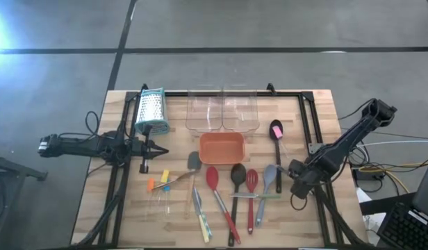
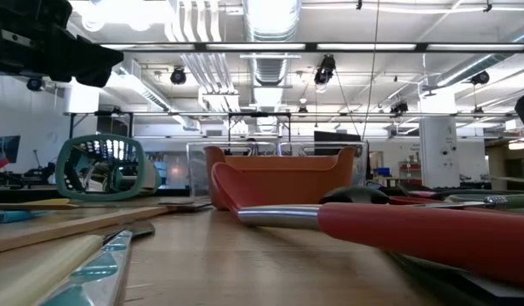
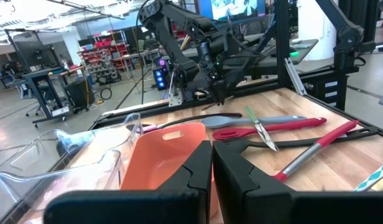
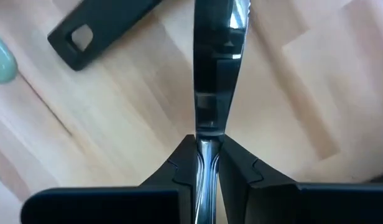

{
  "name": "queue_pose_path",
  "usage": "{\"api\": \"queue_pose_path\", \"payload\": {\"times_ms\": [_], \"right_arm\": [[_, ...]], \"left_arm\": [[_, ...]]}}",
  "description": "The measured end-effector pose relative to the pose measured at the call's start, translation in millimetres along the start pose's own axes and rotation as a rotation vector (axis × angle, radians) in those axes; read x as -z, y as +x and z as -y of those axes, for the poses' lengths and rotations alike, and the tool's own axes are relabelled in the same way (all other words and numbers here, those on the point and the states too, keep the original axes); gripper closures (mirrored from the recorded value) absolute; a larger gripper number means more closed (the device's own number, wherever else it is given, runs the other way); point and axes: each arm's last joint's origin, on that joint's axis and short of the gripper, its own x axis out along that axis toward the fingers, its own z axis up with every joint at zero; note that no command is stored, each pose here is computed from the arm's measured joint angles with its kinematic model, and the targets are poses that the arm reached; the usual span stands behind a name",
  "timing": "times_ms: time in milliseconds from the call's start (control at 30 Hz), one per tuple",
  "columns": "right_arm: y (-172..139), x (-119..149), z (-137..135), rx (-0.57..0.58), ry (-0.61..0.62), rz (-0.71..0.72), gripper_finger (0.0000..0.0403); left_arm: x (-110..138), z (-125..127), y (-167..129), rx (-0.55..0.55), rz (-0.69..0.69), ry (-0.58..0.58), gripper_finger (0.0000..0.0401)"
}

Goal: Pick & Place Kitchen Items
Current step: Put the silver knife into the orange bin

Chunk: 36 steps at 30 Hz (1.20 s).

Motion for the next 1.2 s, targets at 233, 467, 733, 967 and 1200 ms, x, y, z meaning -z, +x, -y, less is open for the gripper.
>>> {"api": "queue_pose_path", "payload": {"times_ms": [233, 467, 733, 967, 1200], "right_arm": [[-27.0, -9.2, -9.0, -0.032, -0.033, 0.205, 0.0373], [-54.0, -33.7, -23.9, -0.028, -0.067, 0.480, 0.0373], [-75.3, -77.6, -42.0, 0.020, -0.190, 0.676, 0.0373], [-93.8, -128.2, -53.5, 0.077, -0.346, 0.702, 0.0373], [-94.3, -188.1, -61.7, -0.014, -0.414, 0.538, 0.0373]], "left_arm": [[-0.1, 0.0, 0.0, 0.000, 0.001, 0.000, 0.0382], [-0.1, 0.0, 0.0, 0.000, 0.001, 0.000, 0.0382], [0.0, 0.0, 0.0, 0.000, 0.001, 0.000, 0.0382], [-0.2, 0.0, 0.0, 0.000, 0.001, 0.000, 0.0382], [-0.1, 0.0, 0.0, 0.000, 0.001, 0.000, 0.0382]]}}
